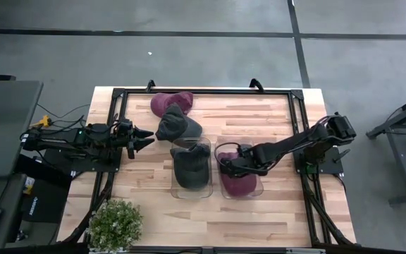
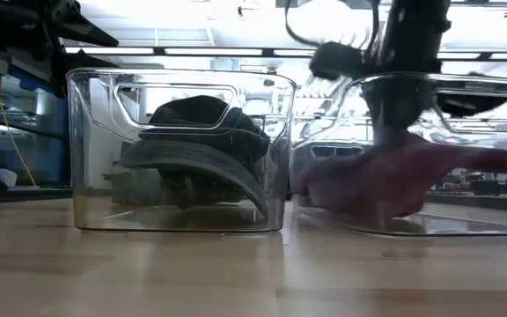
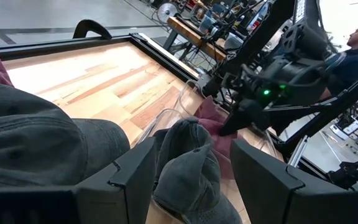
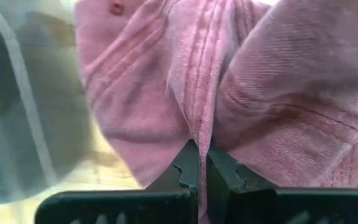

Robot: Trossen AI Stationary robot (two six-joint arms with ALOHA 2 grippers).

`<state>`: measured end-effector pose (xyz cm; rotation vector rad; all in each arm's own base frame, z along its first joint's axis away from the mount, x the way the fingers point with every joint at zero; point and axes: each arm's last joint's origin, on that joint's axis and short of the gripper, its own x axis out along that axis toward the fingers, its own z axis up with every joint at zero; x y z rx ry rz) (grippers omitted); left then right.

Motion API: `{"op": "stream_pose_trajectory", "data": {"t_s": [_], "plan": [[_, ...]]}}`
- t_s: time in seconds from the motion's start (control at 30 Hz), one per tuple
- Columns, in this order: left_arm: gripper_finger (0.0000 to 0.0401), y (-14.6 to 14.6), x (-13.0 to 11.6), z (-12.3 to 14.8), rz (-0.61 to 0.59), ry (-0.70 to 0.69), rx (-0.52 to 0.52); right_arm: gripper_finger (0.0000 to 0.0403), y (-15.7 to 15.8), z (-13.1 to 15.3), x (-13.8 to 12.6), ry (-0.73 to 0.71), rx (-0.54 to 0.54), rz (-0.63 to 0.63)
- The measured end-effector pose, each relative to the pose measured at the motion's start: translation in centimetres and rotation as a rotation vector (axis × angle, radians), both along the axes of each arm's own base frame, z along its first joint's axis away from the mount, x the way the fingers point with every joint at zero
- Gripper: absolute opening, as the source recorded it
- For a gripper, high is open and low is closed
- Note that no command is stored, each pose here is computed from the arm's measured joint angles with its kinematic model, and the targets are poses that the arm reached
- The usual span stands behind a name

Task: Pick & Place hat
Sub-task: Put the right red cap into the right transparent bin

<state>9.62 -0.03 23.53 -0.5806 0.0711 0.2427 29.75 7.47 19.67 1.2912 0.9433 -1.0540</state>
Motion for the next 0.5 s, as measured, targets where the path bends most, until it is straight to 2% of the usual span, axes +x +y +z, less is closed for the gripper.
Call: {"op": "stream_pose_trajectory", "data": {"t_s": [0.2, 0.5], "plan": [[0.0198, 0.0, 0.0, 0.0, 0.000, 0.000, 0.000, 0.0000, -0.1, -1.4, -0.5, 0.004, 0.006, -0.019], [0.0198, 0.0, 0.0, 0.0, 0.000, 0.000, 0.000, 0.0011, -0.2, -0.9, -0.6, -0.013, -0.016, 0.043]]}}
